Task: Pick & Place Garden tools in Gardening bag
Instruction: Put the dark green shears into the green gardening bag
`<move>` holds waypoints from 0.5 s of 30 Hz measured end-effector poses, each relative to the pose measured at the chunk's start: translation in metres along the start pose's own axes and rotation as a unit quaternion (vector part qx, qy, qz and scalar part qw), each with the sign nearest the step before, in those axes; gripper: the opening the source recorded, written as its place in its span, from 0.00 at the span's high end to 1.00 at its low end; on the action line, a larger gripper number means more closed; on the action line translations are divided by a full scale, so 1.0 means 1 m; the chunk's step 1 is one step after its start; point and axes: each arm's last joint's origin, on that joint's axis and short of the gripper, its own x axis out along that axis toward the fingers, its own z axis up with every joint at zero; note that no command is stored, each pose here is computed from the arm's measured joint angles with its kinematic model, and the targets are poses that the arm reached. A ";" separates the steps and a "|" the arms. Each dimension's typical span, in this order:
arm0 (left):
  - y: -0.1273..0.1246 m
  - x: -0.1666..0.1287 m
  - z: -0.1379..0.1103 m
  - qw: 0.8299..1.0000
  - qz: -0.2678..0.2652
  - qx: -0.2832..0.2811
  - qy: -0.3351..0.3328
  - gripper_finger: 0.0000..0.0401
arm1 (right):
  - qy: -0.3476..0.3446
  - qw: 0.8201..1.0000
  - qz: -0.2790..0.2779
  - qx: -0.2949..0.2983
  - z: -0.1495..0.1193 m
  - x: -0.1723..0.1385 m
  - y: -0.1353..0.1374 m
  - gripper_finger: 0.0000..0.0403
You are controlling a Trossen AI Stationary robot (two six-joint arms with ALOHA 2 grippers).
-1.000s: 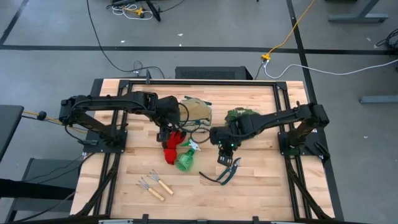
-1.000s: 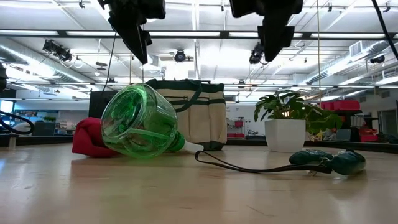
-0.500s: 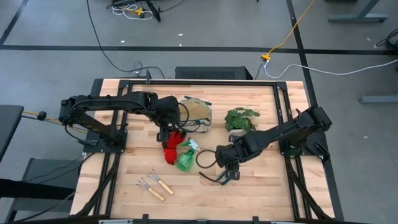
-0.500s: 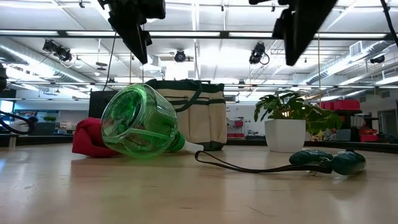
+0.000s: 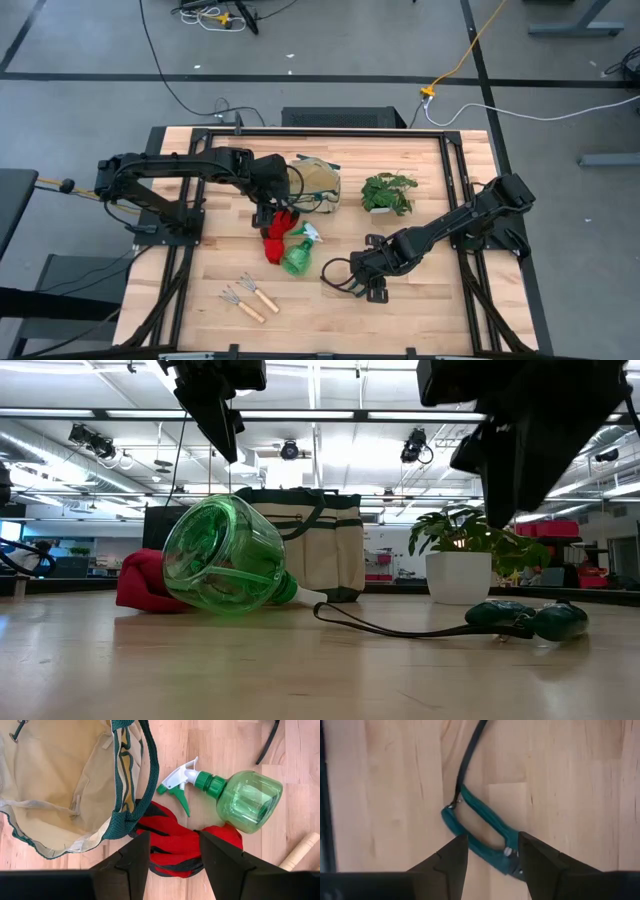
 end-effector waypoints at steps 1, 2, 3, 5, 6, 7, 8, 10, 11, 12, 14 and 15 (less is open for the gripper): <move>0.000 0.000 0.000 1.000 0.000 0.000 0.000 0.56 | -0.003 1.000 0.001 -0.005 -0.001 0.002 0.000 0.57; 0.000 0.000 0.000 1.000 0.000 0.000 0.000 0.56 | -0.009 1.000 0.003 -0.011 -0.001 0.004 -0.001 0.57; 0.000 0.000 0.000 1.000 0.000 0.000 0.000 0.56 | -0.015 1.000 0.003 -0.016 -0.001 0.006 -0.001 0.57; 0.000 0.000 0.000 1.000 0.000 0.000 0.000 0.56 | -0.022 0.999 0.005 -0.027 -0.003 0.010 -0.002 0.57; 0.000 0.000 0.000 1.000 0.000 0.000 0.000 0.56 | -0.027 0.999 0.007 -0.033 -0.004 0.012 -0.002 0.57; 0.000 0.000 0.000 1.000 0.000 0.000 0.000 0.56 | -0.031 0.999 0.009 -0.037 -0.004 0.014 -0.003 0.57; 0.000 0.000 0.000 1.000 0.000 0.000 0.000 0.56 | -0.035 0.998 0.011 -0.041 -0.005 0.016 -0.003 0.57; 0.000 0.000 0.000 1.000 0.001 0.000 0.000 0.56 | -0.035 0.998 0.011 -0.045 -0.008 0.019 -0.004 0.57; 0.000 0.000 0.000 1.000 0.003 0.000 0.000 0.56 | -0.034 0.998 0.011 -0.046 -0.009 0.020 -0.005 0.57; 0.000 0.000 0.000 1.000 0.005 0.000 0.000 0.56 | -0.035 0.998 0.011 -0.051 -0.009 0.021 -0.005 0.57; 0.000 0.000 0.000 1.000 0.007 0.000 0.001 0.56 | -0.035 0.997 0.010 -0.063 -0.010 0.022 -0.005 0.57; 0.000 0.000 0.000 1.000 0.007 0.000 0.001 0.56 | -0.033 0.997 0.009 -0.067 -0.011 0.023 -0.005 0.57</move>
